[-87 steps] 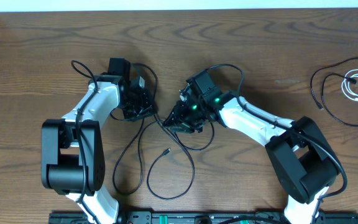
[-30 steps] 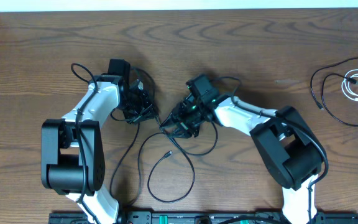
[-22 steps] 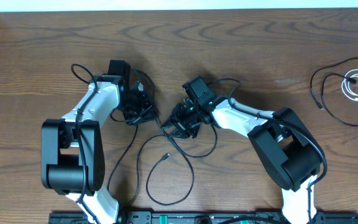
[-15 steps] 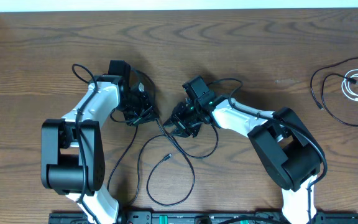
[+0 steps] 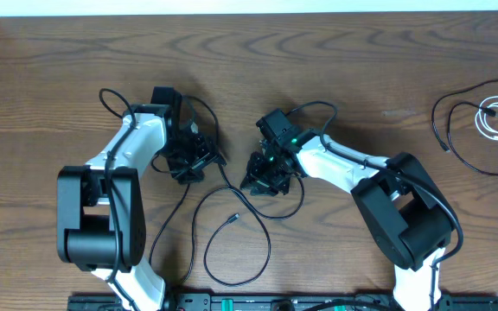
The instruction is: Untangle cables
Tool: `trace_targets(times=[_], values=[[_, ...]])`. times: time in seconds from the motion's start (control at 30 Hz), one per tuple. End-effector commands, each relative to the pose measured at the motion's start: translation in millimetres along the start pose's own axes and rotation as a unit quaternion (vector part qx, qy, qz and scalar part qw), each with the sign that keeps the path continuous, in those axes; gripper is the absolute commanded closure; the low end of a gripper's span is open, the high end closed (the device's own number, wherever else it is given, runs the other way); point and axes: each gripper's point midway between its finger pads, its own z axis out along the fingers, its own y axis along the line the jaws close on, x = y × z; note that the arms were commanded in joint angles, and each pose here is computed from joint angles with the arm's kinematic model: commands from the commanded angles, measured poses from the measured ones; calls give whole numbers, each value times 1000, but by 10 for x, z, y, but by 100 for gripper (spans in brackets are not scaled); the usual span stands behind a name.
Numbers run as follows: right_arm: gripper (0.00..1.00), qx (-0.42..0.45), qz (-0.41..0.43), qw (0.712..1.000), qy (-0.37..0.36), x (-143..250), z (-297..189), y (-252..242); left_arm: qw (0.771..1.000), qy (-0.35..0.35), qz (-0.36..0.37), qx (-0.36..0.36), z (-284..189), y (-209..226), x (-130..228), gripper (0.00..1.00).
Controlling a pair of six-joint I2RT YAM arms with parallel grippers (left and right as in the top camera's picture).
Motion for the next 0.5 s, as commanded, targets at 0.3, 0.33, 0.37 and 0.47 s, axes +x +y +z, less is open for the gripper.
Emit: trace_targets(times=[0.3,0.33,0.37,0.47], values=[[53,67,-29,995,-66,-424,-127,-454,996,-65,-3,-58,-500,-204,307,41],[54,59,-39,996,-61,-432,-144,-442,996,-59,-8,-61,-456,-213,354,41],[56,46,-53,996,-52,-435,-170,-414,996,-51,-18,-67,-390,-212,418,41],[55,7,-92,995,-34,-453,-277,-301,992,-48,-69,-97,-229,-154,539,41]])
